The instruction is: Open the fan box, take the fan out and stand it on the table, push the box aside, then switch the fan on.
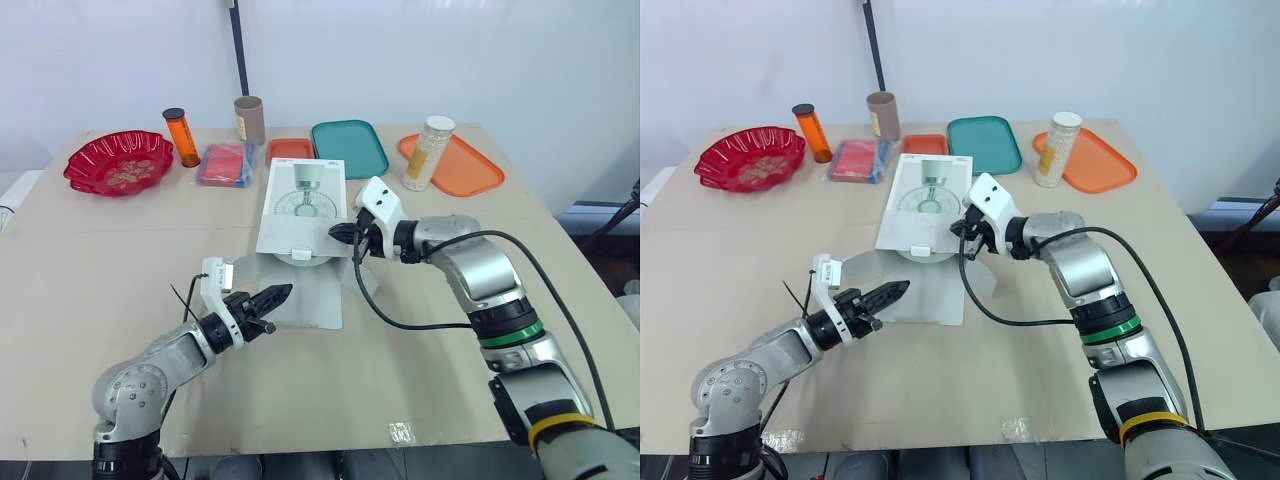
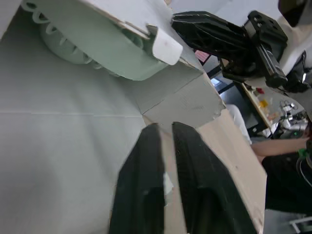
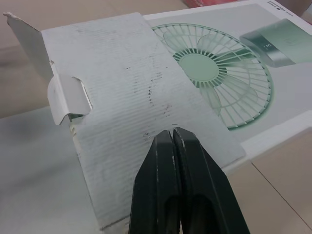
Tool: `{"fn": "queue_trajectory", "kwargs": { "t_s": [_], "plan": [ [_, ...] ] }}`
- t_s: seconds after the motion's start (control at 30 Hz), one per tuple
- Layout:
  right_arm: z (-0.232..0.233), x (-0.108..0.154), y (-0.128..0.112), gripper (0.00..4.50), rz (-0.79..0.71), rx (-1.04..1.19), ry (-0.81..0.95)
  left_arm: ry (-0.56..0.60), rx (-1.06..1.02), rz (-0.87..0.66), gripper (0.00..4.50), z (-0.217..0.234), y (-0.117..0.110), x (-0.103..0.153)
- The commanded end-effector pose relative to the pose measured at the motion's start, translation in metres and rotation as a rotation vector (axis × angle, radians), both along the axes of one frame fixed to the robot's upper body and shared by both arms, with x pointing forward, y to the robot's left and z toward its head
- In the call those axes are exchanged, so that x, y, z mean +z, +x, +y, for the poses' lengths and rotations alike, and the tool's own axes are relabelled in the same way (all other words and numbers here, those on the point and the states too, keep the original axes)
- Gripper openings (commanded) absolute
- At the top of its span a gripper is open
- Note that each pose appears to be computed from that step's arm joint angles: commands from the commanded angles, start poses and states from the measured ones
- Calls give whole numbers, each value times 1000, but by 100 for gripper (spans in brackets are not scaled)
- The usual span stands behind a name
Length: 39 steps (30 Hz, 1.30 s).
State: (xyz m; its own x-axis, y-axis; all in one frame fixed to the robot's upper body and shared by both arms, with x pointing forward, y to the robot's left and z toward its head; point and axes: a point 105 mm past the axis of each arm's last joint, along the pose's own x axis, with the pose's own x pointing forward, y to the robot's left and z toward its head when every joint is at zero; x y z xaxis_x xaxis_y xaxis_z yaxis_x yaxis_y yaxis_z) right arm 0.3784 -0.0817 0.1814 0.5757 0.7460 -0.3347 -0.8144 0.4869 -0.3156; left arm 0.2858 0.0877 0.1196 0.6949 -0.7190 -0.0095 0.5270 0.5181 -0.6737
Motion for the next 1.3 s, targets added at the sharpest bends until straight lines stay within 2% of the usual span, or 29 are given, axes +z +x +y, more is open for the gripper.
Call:
{"fn": "queue_trajectory", "kwargs": {
  "t_s": [0.03,0.1,0.57,1.3],
  "plan": [
    [-4,18,3,0,-58,0,-7,-68,22,13,163,-3,10,4],
    [-4,19,4,0,-64,1,-8,-114,35,39,239,-3,15,3],
    [-8,23,4,0,-75,-9,-21,-310,29,111,239,-14,26,4],
    [-8,23,2,0,-86,-8,-34,-425,42,194,239,-25,40,4]
  ]
}}
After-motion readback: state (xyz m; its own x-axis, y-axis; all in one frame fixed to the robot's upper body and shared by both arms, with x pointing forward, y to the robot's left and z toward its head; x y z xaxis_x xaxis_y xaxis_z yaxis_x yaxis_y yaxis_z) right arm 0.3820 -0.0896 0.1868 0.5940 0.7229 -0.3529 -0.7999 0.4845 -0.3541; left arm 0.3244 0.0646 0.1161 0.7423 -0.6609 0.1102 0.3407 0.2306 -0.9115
